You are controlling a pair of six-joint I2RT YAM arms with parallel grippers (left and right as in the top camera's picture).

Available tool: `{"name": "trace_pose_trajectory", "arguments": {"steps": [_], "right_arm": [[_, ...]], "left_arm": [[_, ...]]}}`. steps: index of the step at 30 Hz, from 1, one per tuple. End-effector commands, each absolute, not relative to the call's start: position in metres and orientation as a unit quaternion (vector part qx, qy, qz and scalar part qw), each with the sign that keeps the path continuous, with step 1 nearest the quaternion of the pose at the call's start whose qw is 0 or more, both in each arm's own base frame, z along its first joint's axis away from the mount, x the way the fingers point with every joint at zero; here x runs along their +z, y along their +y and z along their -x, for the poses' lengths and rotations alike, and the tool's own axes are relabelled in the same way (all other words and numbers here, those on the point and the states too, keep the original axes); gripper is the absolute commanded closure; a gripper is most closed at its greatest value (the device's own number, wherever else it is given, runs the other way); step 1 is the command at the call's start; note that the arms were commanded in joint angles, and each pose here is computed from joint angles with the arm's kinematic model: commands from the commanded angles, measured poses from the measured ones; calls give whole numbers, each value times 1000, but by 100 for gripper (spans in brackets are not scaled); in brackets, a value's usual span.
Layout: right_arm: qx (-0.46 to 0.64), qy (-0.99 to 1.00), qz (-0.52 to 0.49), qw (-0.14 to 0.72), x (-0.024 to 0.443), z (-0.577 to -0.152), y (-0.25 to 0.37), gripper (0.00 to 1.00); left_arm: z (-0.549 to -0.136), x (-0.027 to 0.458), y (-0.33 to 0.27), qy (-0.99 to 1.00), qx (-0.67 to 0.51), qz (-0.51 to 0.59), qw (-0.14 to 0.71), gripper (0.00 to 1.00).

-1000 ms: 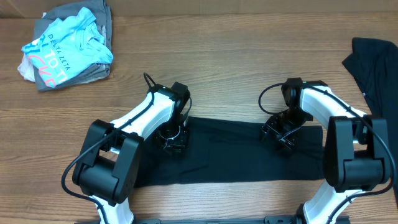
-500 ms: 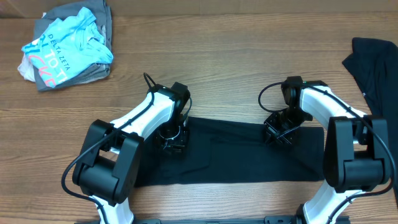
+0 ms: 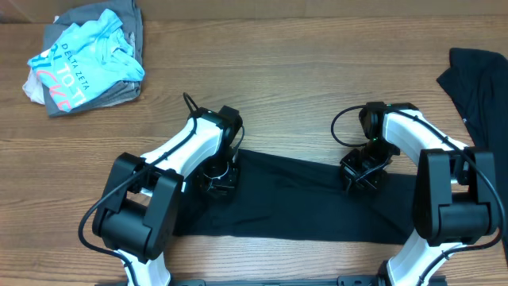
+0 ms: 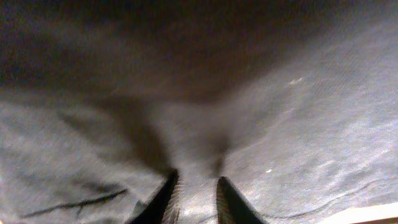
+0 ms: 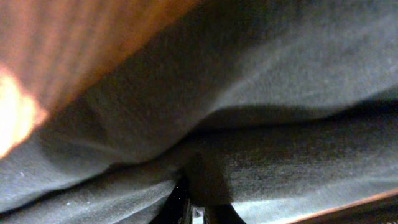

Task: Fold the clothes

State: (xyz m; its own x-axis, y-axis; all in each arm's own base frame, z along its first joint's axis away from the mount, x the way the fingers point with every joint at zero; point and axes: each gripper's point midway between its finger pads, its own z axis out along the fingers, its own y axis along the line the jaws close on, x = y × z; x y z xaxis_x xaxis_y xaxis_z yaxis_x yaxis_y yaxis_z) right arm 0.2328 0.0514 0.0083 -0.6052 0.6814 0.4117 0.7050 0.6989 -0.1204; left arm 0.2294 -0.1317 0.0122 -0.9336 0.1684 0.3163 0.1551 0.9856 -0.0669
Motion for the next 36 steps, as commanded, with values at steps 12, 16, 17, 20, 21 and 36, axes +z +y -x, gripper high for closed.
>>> {"name": "trace_pose_trajectory", "arguments": {"steps": [12, 16, 17, 20, 21, 36], "right_arm": [[-18, -911, 328, 249, 26, -211, 74, 94], [-12, -920, 304, 247, 26, -207, 88, 94], [-11, -922, 299, 247, 26, -206, 90, 94], [-3, -926, 287, 244, 25, -205, 93, 93], [2, -928, 284, 243, 25, -204, 92, 93], [94, -925, 295, 221, 27, -199, 59, 63]], "left_arm": [[-243, 14, -94, -987, 20, 14, 160, 94], [-243, 15, -91, -986, 21, 8, 163, 68], [-243, 15, -91, -986, 21, 8, 163, 59], [-243, 15, -91, -986, 21, 10, 163, 38], [-243, 15, -91, -986, 21, 12, 163, 34], [-246, 15, -102, -986, 54, 23, 158, 17]]}}
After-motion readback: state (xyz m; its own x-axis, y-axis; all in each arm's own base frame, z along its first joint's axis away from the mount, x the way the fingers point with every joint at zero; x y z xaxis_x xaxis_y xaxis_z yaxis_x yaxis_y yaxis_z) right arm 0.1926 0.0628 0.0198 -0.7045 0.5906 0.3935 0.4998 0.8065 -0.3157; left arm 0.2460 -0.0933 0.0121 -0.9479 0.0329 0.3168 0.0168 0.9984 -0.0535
